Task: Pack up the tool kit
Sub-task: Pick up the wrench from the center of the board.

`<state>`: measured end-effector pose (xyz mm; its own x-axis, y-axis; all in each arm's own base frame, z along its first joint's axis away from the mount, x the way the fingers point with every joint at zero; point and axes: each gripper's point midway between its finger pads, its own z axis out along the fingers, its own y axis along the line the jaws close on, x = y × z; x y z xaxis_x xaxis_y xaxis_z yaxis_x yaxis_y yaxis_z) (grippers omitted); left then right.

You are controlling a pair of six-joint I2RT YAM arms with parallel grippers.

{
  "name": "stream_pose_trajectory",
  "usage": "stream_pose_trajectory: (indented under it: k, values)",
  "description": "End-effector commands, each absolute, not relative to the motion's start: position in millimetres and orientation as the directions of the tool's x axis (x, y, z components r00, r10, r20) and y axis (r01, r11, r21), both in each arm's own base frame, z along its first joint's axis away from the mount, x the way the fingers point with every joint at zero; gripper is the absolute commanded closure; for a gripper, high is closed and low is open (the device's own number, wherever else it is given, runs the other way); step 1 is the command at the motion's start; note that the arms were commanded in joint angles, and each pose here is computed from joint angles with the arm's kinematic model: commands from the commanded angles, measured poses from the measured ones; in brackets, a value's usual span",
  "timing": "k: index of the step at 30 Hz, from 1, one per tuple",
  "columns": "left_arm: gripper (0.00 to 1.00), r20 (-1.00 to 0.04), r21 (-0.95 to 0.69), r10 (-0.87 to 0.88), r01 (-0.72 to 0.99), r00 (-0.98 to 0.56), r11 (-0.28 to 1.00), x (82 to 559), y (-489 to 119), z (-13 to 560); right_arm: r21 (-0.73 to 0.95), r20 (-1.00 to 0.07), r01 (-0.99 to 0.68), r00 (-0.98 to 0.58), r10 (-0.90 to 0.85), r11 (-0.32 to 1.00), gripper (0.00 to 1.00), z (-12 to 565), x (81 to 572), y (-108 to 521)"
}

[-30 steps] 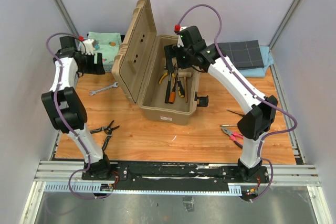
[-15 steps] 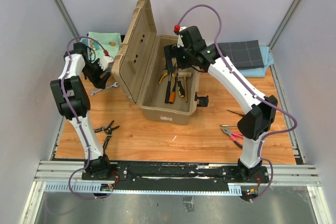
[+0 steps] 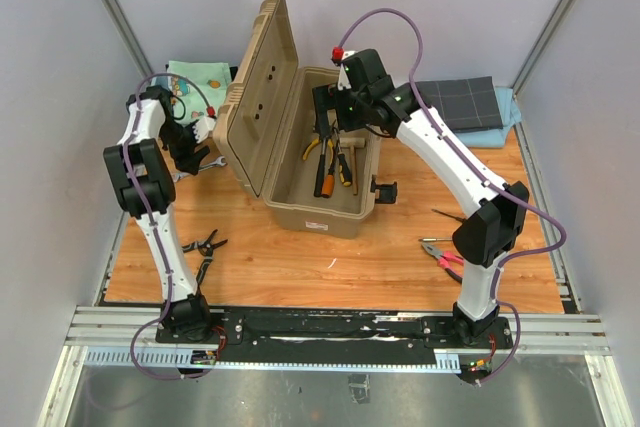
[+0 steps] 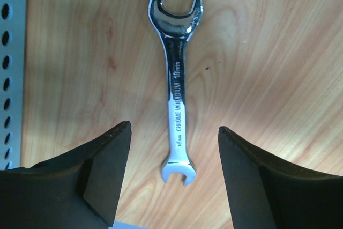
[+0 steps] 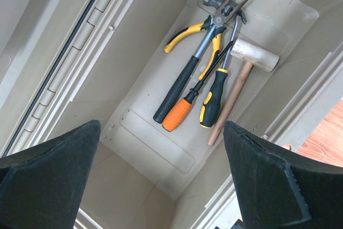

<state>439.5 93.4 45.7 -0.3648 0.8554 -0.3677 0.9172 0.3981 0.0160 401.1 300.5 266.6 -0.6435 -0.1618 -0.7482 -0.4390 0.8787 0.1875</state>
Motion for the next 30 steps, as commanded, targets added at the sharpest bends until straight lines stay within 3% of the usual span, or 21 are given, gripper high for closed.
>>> stream_pose_trajectory:
  k: [1, 16, 30]
  values:
    - [0.31, -0.399, -0.024, 0.848, 0.929, -0.348, 0.370, 443.5, 89.2, 49.2, 0.186, -0.752, -0.442, -0.639, -0.162, 0.878, 0.01, 266.2, 404.9, 294.4]
    - [0.35, -0.417, -0.141, 0.814, 0.913, -0.405, 0.382, 431.3, 75.7, 35.5, 0.215, -0.739, -0.433, -0.658, -0.144, 0.875, 0.02, 254.1, 408.2, 293.0]
    - [0.35, -0.390, -0.135, 0.805, 0.893, -0.446, 0.430, 450.5, 85.0, 8.7, 0.218, -0.726, -0.425, -0.672, -0.145, 0.878, 0.01, 246.2, 408.4, 288.0]
